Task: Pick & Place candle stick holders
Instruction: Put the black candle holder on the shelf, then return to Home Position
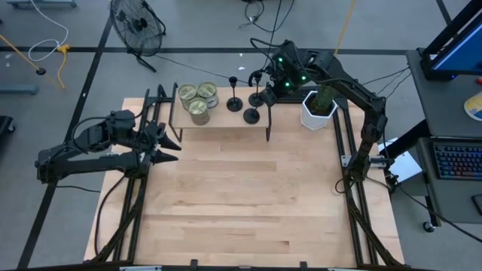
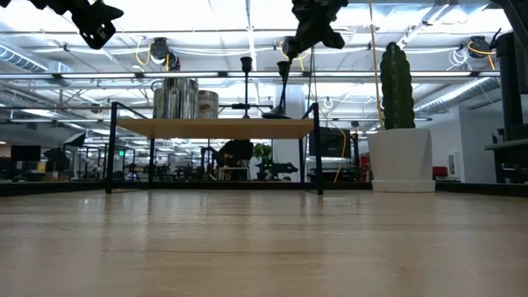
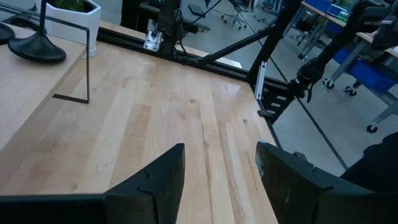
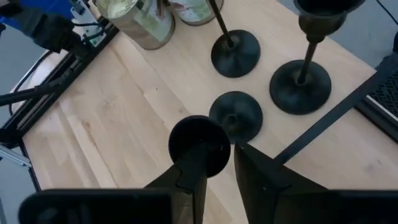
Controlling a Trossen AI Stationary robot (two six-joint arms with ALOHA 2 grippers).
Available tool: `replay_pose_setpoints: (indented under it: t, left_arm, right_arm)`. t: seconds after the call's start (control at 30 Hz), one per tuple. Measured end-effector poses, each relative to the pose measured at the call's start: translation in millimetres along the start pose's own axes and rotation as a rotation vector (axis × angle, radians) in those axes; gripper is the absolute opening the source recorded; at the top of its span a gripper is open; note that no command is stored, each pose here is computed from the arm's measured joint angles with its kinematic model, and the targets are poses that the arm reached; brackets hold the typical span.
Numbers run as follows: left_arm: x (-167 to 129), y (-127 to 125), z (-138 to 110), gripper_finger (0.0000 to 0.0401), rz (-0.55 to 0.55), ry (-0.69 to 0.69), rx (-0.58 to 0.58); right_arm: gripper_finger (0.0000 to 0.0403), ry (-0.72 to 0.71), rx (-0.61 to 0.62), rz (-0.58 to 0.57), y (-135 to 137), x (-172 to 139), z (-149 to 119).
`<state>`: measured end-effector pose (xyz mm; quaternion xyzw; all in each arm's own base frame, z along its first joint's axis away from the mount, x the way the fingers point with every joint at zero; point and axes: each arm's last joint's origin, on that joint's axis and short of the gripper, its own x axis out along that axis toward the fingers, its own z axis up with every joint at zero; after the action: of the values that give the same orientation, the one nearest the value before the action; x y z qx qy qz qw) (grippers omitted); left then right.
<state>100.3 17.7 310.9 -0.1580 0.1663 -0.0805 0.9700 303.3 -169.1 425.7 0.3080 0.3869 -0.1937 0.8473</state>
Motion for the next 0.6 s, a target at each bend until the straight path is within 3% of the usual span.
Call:
replay_pose_setpoints:
  t: [0.6]
  left_arm:
    - [0.0,0.0,0.0,0.0205,-0.001,0.000,0.004]
  right_arm:
    - [0.0075,-0.097,-0.043,0.058,4.2,-0.6,10.1]
